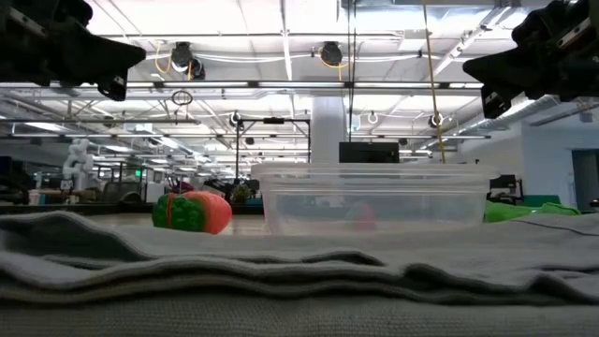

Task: Pick and placing Produce into tupperware
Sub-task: Put the green peas into the transparent bin

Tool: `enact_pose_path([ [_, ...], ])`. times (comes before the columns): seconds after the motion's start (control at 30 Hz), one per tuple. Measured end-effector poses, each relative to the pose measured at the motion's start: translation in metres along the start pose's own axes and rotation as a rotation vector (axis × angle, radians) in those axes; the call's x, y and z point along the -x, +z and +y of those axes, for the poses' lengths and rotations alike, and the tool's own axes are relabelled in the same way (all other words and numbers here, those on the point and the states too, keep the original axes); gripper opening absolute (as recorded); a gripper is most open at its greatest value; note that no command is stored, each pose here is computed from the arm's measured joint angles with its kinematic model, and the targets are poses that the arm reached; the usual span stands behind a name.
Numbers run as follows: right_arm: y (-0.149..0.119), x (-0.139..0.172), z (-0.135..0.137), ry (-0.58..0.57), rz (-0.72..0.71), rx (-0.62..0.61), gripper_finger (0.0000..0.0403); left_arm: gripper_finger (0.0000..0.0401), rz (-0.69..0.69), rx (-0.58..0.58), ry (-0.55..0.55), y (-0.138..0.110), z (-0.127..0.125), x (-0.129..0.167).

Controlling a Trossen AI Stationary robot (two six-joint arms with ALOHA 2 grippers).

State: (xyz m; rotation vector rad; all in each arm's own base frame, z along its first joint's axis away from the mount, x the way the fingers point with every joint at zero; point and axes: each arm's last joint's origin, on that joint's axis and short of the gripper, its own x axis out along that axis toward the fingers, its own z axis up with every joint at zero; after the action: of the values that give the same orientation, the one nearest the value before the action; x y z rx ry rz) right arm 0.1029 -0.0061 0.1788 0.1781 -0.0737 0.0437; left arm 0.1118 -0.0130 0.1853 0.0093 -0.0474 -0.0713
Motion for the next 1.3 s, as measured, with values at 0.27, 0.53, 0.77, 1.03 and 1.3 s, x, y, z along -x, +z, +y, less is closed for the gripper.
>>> enact_pose_path([
  [0.27,0.0,0.0,0.0,0.0,0.0,0.062,0.0,0.0005,-0.037,-0.002,0.045,0.014,0.002,0.0],
  [0.53,-0.002,-0.002,0.0,-0.002,0.018,0.054,0.0,0.0005,-0.065,-0.035,0.048,0.023,0.002,0.001],
  [0.77,0.01,-0.007,0.001,-0.004,0.032,0.059,0.0,0.0005,-0.061,-0.048,0.053,0.022,0.002,0.001],
  [1.03,0.028,-0.023,0.002,-0.018,0.111,0.018,0.0,0.0005,-0.06,-0.054,0.056,0.022,0.002,0.001],
  [1.3,0.054,-0.038,0.007,-0.038,0.266,-0.045,0.0,0.0005,-0.06,-0.055,0.057,0.022,0.002,0.001],
])
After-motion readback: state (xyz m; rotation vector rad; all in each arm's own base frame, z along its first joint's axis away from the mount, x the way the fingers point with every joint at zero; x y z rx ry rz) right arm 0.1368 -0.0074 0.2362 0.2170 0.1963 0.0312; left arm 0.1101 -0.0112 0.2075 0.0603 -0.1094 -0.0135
